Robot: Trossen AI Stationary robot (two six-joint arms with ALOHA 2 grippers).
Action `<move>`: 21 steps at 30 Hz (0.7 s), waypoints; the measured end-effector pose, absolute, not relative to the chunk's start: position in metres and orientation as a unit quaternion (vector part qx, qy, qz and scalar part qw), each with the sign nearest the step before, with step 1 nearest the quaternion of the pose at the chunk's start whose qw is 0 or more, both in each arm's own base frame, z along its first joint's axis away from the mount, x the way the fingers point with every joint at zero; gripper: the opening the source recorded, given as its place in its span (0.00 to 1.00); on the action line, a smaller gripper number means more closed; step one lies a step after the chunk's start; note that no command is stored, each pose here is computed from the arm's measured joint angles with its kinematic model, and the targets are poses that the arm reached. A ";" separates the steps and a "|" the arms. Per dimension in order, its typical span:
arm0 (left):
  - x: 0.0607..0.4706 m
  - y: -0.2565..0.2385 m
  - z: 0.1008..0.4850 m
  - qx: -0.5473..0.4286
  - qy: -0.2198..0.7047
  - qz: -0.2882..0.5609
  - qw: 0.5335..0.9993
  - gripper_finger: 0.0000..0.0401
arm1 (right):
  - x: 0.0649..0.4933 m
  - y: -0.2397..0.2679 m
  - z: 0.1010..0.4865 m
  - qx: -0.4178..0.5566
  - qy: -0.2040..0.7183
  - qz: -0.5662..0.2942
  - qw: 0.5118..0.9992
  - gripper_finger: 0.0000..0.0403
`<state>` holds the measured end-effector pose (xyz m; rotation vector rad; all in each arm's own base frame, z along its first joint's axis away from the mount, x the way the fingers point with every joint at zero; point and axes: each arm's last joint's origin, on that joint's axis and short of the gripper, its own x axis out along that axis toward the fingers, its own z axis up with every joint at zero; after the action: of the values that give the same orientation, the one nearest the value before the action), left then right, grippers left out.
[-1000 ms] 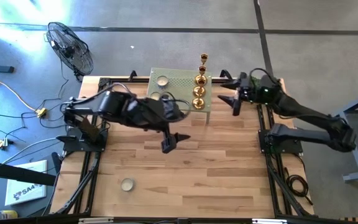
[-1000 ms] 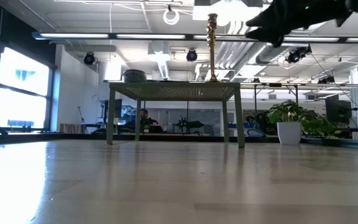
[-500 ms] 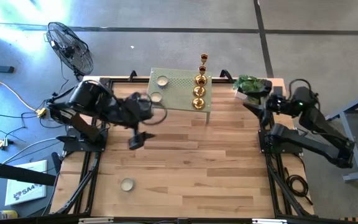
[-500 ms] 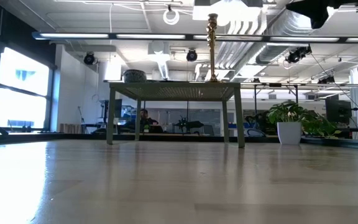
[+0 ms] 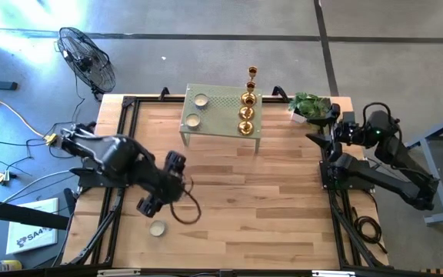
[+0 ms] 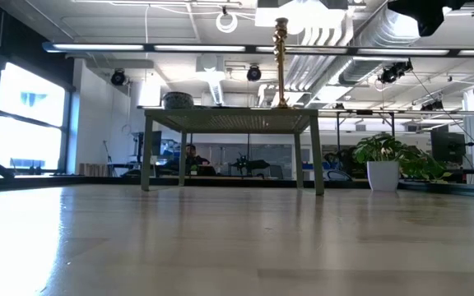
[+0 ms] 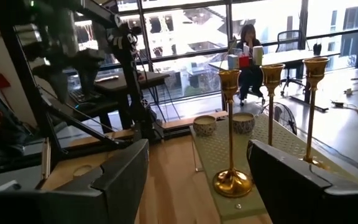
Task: Stock candles and holders on shelf
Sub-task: Align the light blue scented candle with the other scented candles on the shelf
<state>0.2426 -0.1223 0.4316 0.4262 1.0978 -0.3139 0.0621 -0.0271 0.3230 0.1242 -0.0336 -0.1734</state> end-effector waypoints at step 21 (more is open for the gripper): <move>0.247 -0.142 0.276 -0.024 0.726 -0.039 0.687 0.92 | 0.062 -0.027 0.320 0.053 -0.002 -0.087 0.995 0.66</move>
<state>0.2469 -0.1420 0.2757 -0.0534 1.6246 -0.0881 0.0619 -0.0270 0.3202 0.1071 -0.0050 -0.1748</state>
